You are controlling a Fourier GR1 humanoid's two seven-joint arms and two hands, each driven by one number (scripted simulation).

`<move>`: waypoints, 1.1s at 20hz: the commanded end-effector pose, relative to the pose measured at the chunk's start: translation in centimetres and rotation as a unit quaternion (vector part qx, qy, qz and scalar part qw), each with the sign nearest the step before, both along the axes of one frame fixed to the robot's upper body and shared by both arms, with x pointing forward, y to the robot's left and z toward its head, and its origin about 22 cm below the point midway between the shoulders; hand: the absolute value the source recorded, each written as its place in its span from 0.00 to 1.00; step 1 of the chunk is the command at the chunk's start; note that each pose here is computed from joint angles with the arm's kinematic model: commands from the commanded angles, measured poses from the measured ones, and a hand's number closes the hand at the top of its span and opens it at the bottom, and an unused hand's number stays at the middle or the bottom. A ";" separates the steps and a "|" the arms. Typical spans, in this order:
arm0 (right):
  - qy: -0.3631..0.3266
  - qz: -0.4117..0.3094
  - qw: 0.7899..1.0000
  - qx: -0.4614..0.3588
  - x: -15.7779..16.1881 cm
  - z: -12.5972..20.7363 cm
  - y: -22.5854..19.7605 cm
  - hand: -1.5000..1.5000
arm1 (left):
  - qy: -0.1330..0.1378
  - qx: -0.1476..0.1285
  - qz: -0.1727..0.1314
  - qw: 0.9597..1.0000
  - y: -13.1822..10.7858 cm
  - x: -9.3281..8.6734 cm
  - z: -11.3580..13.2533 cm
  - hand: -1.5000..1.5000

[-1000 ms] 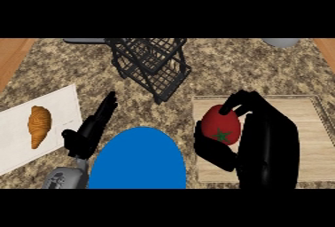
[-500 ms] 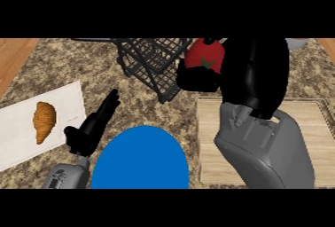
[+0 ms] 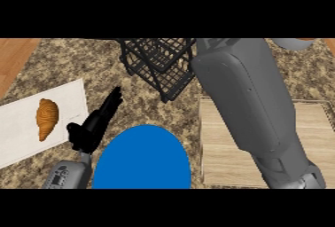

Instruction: Pick the tomato from the tray and place it in the tiered basket

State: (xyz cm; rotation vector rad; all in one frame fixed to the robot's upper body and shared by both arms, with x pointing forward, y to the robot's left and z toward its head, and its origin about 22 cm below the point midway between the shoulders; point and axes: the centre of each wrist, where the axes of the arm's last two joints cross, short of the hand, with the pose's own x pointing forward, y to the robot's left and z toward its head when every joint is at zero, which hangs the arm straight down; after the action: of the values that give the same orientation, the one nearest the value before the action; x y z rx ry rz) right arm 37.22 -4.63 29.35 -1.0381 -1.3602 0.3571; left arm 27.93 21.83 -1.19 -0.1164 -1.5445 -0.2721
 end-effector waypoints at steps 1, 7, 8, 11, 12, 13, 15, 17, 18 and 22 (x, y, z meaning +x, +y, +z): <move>0.049 -0.041 0.997 0.046 3.1 -0.2 0.9 1.00 | -0.001 0.000 -0.002 1.000 -0.8 -1.0 0.0 0.50; 0.040 -0.027 0.998 0.051 5.6 -1.4 2.4 1.00 | -0.003 0.000 -0.013 1.000 -2.4 1.0 0.3 0.50; 0.040 -0.023 0.998 0.053 6.2 -3.2 1.8 1.00 | 0.004 0.001 -0.011 1.000 -0.9 0.1 0.4 0.50; 0.027 -0.025 0.997 0.068 6.6 -2.3 2.8 1.00 | -0.012 0.011 -0.011 1.000 -1.1 0.1 0.5 0.50; 0.035 -0.025 0.995 0.093 6.8 -2.6 2.6 1.00 | 0.000 0.008 -0.025 1.000 -0.7 -1.0 -0.6 0.50; 0.029 -0.021 0.994 0.100 7.3 -4.2 1.9 1.00 | -0.014 0.005 -0.026 1.000 -1.7 -0.6 0.1 0.50; 0.050 -0.021 0.992 0.116 7.1 -2.9 3.0 1.00 | -0.009 0.008 -0.007 1.000 -1.2 0.4 0.9 0.50; 0.040 -0.016 0.987 0.153 6.9 -1.2 3.6 1.00 | -0.009 0.001 -0.025 1.000 -2.2 0.6 -0.1 0.50; 0.039 -0.014 0.987 0.153 7.5 -2.9 2.7 1.00 | -0.018 0.010 -0.019 1.000 -0.8 0.6 0.9 0.50; 0.112 -0.061 0.950 0.284 8.1 -3.0 1.8 1.00 | -0.004 -0.002 -0.029 1.000 -1.9 0.5 -0.1 0.50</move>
State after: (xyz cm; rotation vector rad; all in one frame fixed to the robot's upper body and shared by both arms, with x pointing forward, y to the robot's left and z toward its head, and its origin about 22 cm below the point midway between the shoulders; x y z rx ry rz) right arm 44.88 -2.50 26.50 -0.7056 -1.2151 0.1302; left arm 28.70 20.42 -0.72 -0.1476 -1.5605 -0.3117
